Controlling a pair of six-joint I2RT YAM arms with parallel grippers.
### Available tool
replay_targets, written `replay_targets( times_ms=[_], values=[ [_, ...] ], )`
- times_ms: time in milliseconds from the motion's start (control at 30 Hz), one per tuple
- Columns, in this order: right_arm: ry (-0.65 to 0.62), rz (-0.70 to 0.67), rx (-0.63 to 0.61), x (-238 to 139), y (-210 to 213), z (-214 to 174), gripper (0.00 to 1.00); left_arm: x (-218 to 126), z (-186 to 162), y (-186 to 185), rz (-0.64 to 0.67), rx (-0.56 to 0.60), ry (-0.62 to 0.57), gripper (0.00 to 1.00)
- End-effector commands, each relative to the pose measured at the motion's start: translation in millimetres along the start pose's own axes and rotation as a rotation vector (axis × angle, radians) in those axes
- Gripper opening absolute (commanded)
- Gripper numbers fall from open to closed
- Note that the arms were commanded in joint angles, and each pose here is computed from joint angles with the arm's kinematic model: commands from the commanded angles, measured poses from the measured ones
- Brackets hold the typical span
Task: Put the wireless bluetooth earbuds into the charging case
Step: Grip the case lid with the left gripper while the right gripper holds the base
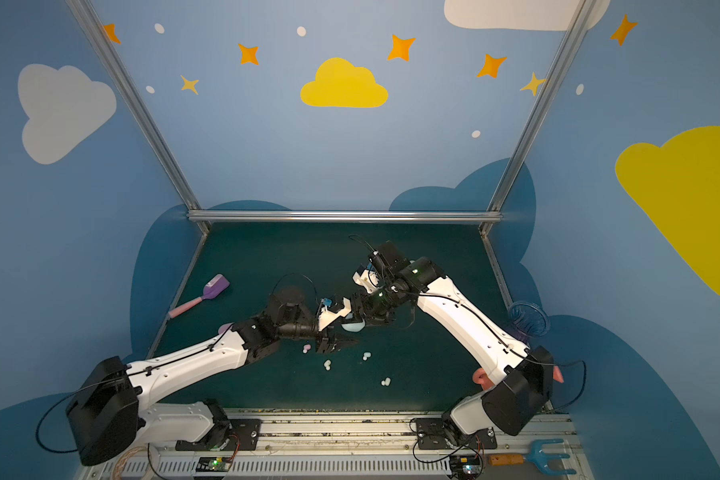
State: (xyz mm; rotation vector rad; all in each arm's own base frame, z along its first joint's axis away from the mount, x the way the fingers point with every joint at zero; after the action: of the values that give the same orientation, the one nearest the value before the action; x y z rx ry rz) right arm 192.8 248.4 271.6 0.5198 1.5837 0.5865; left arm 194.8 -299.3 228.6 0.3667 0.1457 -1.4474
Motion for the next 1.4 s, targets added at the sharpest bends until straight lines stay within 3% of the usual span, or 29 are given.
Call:
replay_targets(
  times_ms=[0, 400, 767, 1067, 1367],
  values=[
    [-0.012, 0.033, -0.025, -5.5, 7.6, -1.7, 0.46, -5.1, 21.4, -1.0, -0.015, 0.039, -0.068, 0.58],
    [-0.003, 0.041, -0.019, -2.5, 8.1, -0.6, 0.46, -6.4, 25.2, -0.9, -0.010, 0.046, -0.084, 0.49],
    [0.002, 0.046, -0.011, -1.4, 7.6, -1.2, 0.46, -5.2, 24.7, -0.1, -0.010, 0.041, -0.077, 0.35],
    [-0.026, 0.070, -0.001, -11.8, 2.6, -4.2, 0.74, -5.8, 24.3, 5.3, 0.030, 0.005, -0.063, 0.16],
    [-0.089, 0.084, 0.032, -30.5, -17.2, -8.1, 0.81, -9.1, 21.6, 7.1, 0.037, -0.056, -0.064, 0.06]
  ],
)
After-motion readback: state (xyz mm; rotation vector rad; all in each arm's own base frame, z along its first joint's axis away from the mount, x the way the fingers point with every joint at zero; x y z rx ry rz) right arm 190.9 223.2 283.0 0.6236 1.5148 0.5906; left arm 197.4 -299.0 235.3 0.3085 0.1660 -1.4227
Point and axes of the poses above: each gripper's point midway between its finger pads, its own x axis out along the fingers, its own y axis along the line the jaws close on, z = x × y, the point moved 5 cm from there along -x, back along the fingers, and after that the axes turned 15 degrees about x, right-handed, at the moved point
